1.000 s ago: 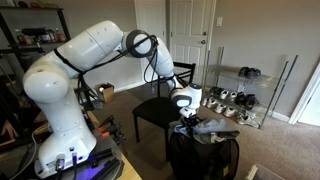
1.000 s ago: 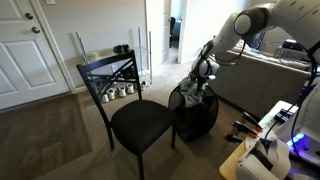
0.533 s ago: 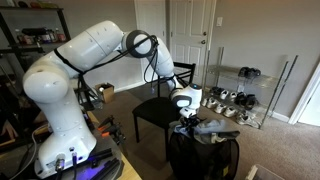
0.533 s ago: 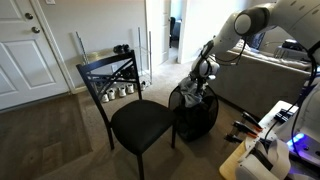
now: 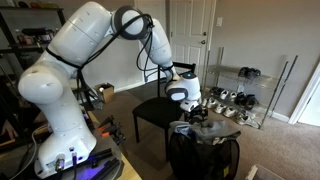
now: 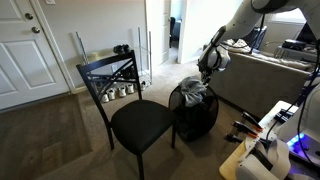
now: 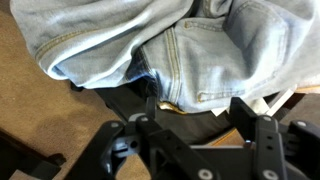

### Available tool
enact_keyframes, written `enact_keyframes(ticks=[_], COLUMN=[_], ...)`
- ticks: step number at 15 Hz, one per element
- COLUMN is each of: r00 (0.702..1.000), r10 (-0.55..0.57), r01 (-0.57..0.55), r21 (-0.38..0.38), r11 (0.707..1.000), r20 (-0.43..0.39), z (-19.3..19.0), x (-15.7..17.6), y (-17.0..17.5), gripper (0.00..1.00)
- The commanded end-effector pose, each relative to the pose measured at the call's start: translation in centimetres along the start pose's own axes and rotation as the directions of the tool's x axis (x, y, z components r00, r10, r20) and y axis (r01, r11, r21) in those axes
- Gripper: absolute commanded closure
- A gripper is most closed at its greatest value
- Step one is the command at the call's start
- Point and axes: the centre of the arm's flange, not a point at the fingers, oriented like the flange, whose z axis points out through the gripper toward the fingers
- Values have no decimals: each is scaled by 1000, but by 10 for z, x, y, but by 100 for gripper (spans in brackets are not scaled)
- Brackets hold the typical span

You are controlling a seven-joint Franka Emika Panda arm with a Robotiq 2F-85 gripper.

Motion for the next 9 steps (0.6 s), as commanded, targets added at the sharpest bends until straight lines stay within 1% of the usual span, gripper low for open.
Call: enact_keyframes(ticks=[1, 3, 7, 8, 9], r00=[999, 999, 999, 999, 999], r10=[0, 7, 24, 15, 18], r01=[-1, -7, -23, -15, -17], r21=[3, -18, -6, -8, -13], r11=[1000, 1000, 1000, 1000, 1000], r20=[37, 34, 33, 37, 33], z=[-39, -34, -8, -1, 8], x=[15, 8, -13, -18, -23], y=[11, 4, -12, -15, -20], gripper=[0, 0, 0, 25, 26])
